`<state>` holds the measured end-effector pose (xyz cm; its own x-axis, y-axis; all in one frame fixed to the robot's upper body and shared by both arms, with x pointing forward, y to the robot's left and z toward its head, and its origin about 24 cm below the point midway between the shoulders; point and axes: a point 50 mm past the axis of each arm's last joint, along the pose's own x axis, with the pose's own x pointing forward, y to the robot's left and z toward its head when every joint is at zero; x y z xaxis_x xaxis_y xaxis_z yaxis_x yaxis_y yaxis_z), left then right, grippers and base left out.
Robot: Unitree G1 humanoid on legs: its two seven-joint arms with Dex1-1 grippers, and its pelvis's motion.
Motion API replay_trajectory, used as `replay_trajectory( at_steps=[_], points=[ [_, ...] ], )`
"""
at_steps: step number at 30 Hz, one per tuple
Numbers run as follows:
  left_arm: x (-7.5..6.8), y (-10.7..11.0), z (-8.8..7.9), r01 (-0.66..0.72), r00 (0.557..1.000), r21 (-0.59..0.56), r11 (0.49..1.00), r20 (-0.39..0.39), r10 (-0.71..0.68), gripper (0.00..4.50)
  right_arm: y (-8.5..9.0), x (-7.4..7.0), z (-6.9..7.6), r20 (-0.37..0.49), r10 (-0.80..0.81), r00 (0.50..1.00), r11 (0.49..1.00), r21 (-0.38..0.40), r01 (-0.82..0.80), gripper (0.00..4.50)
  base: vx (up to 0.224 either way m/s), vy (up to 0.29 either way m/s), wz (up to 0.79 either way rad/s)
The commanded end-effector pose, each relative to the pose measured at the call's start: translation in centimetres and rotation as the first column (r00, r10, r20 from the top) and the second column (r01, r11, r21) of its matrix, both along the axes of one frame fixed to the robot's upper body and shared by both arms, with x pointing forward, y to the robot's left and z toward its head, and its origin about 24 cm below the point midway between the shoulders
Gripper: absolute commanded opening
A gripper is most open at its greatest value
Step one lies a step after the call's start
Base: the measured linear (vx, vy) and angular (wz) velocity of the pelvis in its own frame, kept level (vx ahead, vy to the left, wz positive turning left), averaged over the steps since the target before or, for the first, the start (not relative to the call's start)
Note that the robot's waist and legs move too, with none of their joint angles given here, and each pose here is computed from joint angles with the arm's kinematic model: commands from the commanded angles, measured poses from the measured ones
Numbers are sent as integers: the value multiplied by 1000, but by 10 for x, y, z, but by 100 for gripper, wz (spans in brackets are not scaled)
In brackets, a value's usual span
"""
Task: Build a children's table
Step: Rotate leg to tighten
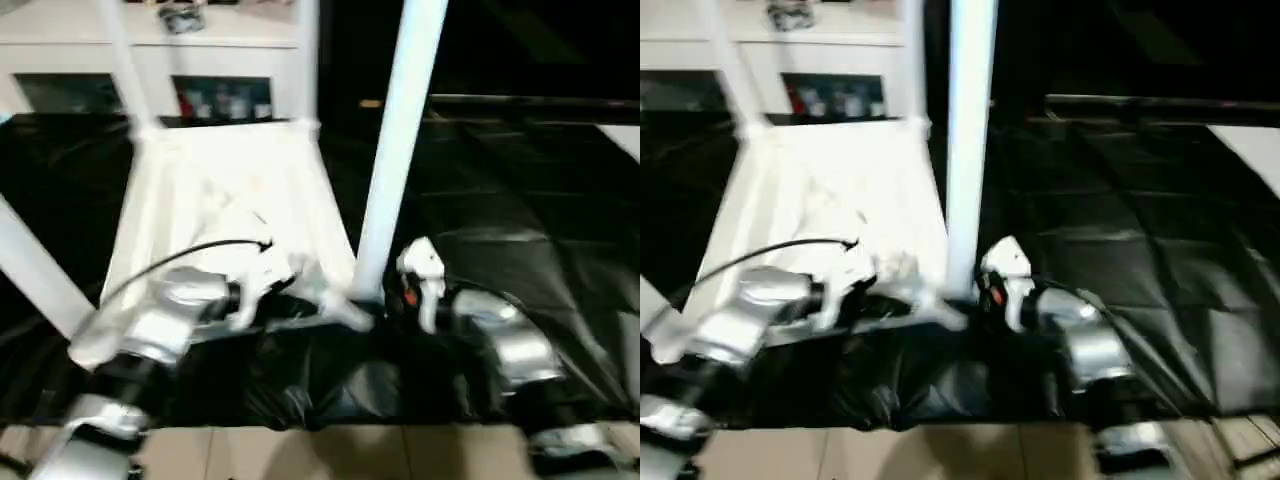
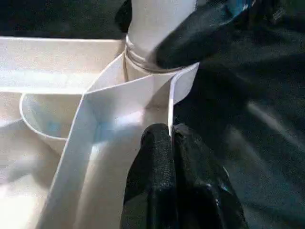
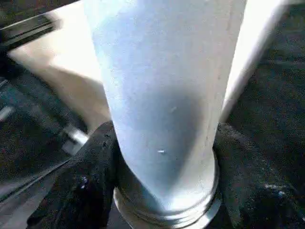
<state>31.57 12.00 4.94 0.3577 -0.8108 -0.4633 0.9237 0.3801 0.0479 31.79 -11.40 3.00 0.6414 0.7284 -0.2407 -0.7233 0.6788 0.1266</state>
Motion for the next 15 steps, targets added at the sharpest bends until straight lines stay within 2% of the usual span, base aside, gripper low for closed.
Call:
replay_trajectory(
  at_steps=[1,3,6,8,9,10,13,14,15],
  points=[
    [5,-28,14,23,998,-48,999,63,-20,0,34,-5,-9,-54,49,997,999,9,-49,260,0,0,0],
    [6,-40,15,-35,996,-56,998,82,40,0,55,2,-8,-69,-73,995,997,6,74,260,0,0,0],
    [4,-46,15,-42,995,-61,997,91,47,0,71,2,-2,-46,-56,997,998,33,58,260,0,0,0],
    [3,-48,15,-29,995,-66,997,91,35,0,75,1,1,-25,-33,999,998,47,34,260,0,0,0],
    [2,-48,15,-19,995,-70,997,92,26,0,77,0,4,-12,-16,1000,998,68,17,295,0,0,0],
    [1,-48,15,-8,996,-73,997,91,14,0,77,0,6,-10,-11,1000,996,85,12,330,0,0,0],
    [-1,-45,14,23,996,-68,997,87,-17,0,65,2,6,-17,-8,1000,996,90,9,332,0,0,0],
    [-2,-44,14,25,996,-68,997,83,-19,0,61,3,7,-15,-10,1000,996,87,12,358,0,0,0],
    [-3,-43,14,48,996,-72,996,78,-42,0,54,3,7,-9,5,1000,997,79,-4,358,0,0,0]
  ],
)
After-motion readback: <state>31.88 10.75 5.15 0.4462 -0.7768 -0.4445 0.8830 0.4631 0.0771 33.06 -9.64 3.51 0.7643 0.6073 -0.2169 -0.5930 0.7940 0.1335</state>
